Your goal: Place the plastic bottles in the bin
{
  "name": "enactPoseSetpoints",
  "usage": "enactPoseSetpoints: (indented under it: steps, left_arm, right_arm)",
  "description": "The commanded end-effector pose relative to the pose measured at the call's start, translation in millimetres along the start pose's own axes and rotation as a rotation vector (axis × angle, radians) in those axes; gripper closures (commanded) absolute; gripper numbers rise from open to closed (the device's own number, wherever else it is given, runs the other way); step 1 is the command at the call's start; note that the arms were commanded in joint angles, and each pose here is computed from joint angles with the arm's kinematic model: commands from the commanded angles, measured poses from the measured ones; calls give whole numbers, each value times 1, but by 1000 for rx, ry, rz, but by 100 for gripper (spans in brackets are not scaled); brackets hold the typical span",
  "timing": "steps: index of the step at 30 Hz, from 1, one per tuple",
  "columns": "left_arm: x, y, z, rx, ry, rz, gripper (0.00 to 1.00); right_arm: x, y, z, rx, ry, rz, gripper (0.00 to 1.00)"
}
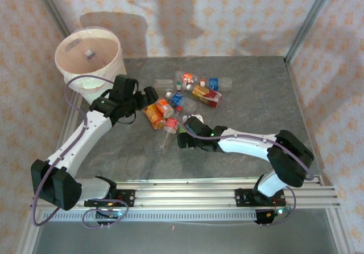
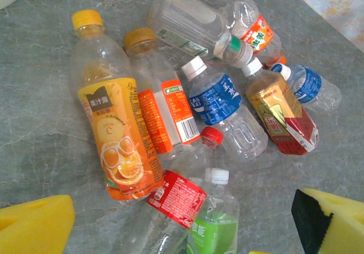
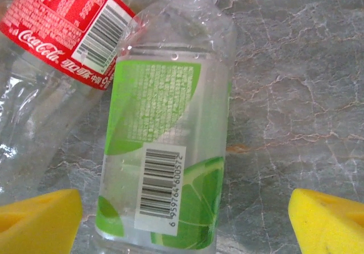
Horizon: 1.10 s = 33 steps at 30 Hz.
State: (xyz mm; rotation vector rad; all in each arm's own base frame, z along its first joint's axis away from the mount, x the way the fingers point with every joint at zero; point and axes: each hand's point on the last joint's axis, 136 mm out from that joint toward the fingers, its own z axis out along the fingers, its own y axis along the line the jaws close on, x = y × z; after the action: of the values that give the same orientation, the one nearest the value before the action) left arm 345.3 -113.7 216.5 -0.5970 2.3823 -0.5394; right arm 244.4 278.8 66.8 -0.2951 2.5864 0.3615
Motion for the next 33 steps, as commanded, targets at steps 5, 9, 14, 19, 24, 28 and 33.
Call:
enactPoseSetpoints:
  steps: [5, 9, 14, 19, 24, 28, 33]
  left_arm:
    - [-4, 4, -2, -42, -22, -18, 0]
    - [-4, 5, 0, -47, -26, -23, 0]
    - [-3, 6, 3, -50, -17, -25, 0]
    - [-1, 4, 3, -36, -10, -22, 0]
    - [-1, -1, 2, -1, -12, -22, 0]
    - [0, -12, 1, 60, -8, -14, 0]
    - [1, -35, -2, 180, 3, 10, 0]
  right_arm:
    - [10, -8, 7, 119, 32, -37, 9]
    - [12, -10, 13, 140, 52, -40, 16]
    - [13, -12, 16, 156, 51, -42, 29]
    - [5, -11, 7, 135, 5, -37, 38]
    - [-12, -17, -15, 143, -90, -17, 46]
    - [-35, -17, -42, 124, -203, -19, 50]
    - [-66, -2, -76, 37, -346, -78, 51]
